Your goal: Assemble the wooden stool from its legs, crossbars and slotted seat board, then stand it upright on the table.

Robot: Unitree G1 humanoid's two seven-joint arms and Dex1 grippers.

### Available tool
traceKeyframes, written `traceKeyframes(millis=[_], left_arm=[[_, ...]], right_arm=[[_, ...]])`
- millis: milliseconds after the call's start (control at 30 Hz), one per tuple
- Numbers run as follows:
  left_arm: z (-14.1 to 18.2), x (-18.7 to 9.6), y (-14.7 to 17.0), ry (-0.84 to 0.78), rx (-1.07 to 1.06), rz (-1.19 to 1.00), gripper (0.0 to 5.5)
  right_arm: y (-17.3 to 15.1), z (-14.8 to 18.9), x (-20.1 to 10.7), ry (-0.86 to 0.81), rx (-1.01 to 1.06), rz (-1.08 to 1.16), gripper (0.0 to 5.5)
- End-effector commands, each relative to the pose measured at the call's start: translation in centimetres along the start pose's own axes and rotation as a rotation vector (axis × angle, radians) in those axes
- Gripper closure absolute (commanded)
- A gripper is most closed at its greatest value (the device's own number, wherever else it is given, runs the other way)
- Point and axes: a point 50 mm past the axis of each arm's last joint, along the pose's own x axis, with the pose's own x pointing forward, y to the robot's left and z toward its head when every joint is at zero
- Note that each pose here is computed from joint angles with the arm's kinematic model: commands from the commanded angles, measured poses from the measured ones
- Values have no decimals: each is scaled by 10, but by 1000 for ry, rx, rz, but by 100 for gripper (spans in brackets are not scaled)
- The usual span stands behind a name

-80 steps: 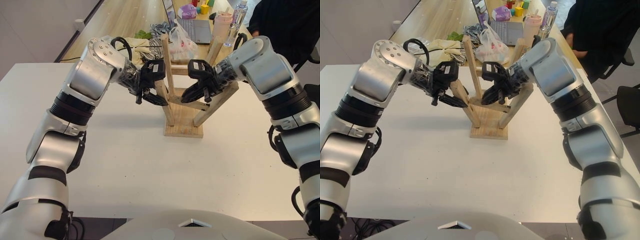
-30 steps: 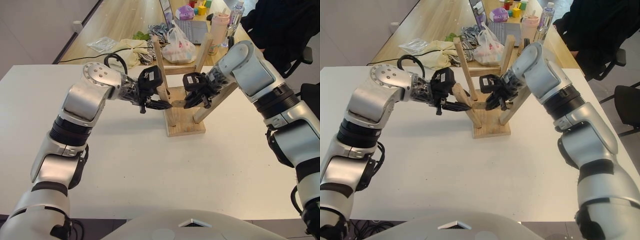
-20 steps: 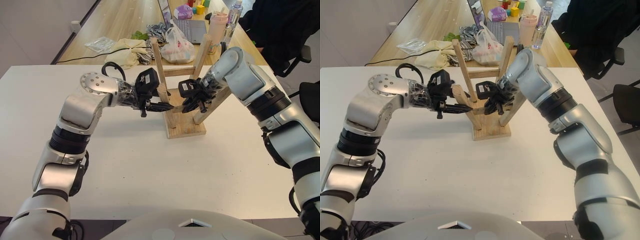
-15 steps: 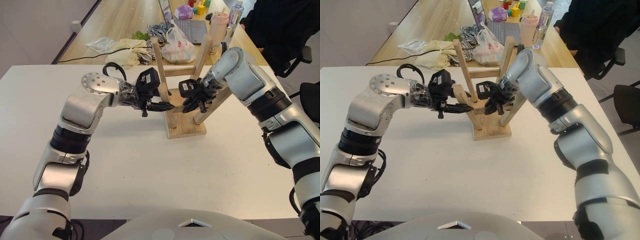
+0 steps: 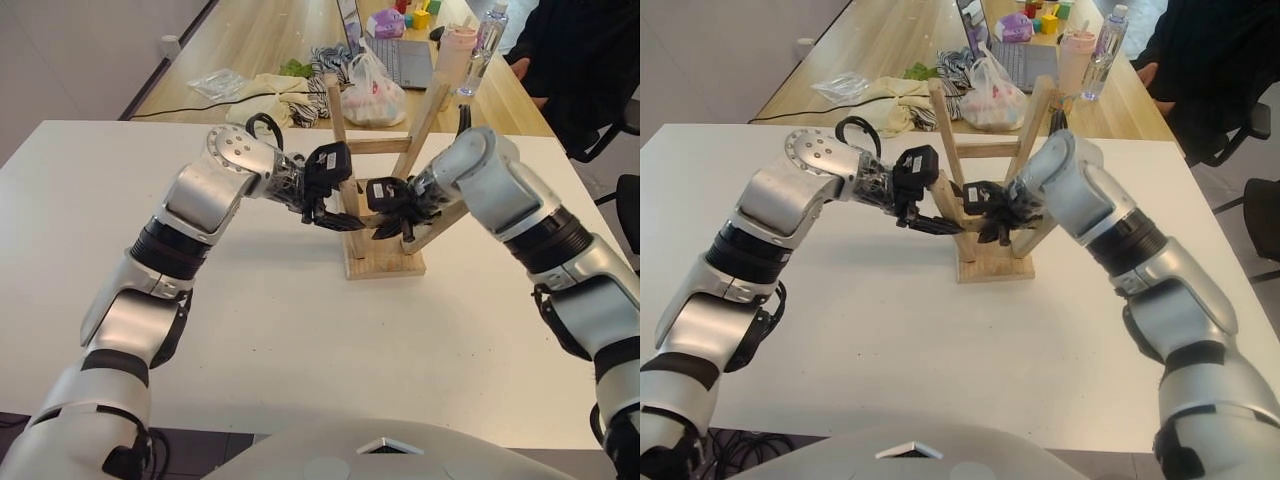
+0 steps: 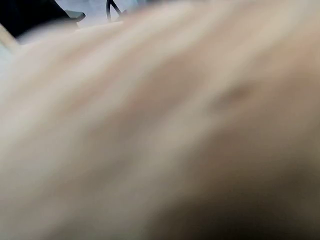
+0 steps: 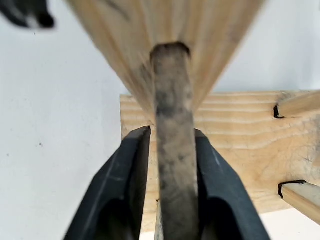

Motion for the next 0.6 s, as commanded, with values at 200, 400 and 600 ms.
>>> traceKeyframes(millis=[200,400,600], left_arm=[[-48,-1,5,165,-88,14,231],[-48,-11,10,146,-94,49,231],[-50,-16,11,122,-114,87,231]], right_arm=[[11,8,-23,-329,212,114,373],[8,31,-70,-476,157,40,373],[9,36,-71,-469,92,-25,373]])
